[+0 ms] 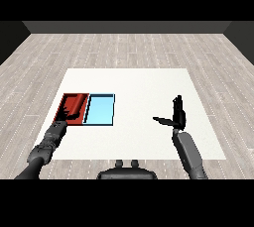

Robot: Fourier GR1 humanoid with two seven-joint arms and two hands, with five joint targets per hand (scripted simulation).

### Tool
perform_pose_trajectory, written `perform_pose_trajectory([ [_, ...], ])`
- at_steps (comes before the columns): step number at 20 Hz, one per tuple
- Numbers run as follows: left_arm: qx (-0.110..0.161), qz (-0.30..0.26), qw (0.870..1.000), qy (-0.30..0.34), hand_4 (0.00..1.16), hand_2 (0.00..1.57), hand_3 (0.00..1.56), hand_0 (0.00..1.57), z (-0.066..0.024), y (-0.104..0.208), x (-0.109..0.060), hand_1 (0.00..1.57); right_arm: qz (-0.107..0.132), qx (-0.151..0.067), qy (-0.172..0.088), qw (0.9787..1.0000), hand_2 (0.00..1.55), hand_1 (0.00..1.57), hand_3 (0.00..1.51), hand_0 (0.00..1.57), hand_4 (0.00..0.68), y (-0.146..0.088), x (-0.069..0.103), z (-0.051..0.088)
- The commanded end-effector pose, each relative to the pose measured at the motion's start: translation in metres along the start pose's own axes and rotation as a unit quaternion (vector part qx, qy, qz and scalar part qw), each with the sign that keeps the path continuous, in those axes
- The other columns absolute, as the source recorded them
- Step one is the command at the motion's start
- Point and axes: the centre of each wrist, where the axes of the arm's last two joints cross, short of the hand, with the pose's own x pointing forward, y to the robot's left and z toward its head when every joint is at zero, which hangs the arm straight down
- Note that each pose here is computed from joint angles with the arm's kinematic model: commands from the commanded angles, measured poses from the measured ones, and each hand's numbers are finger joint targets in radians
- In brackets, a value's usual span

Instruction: Pick the red can and put it in the red box

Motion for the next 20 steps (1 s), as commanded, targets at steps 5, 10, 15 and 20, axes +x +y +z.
perform_pose_trajectory([
  [5,-0.013,-0.02,1.0,0.004,0.0,0.0,0.0,0.0,-0.0037,0.009,0.006,0.0,-0.01,-0.005,0.001,0.9999,0.0,0.0,0.0,0.0,0.0,-0.001,-0.01,0.009],
  [10,0.014,0.065,0.991,-0.116,0.0,0.0,0.0,0.0,-0.0032,0.006,0.03,0.0,-0.018,0.008,-0.012,0.9997,0.0,0.0,0.0,0.0,0.0,-0.003,0.0,-0.007],
  [15,-0.016,0.186,0.954,-0.233,0.0,1.25,0.0,1.36,-0.007,0.027,0.062,1.36,-0.034,0.023,-0.036,0.9985,0.0,0.0,0.0,0.0,0.0,-0.01,0.012,0.006],
  [20,-0.095,0.244,0.909,-0.323,0.0,0.0,0.0,0.0,0.0087,-0.001,0.049,0.0,-0.036,0.06,-0.028,0.9972,0.0,0.0,0.0,0.0,0.0,-0.005,0.011,0.003],
])
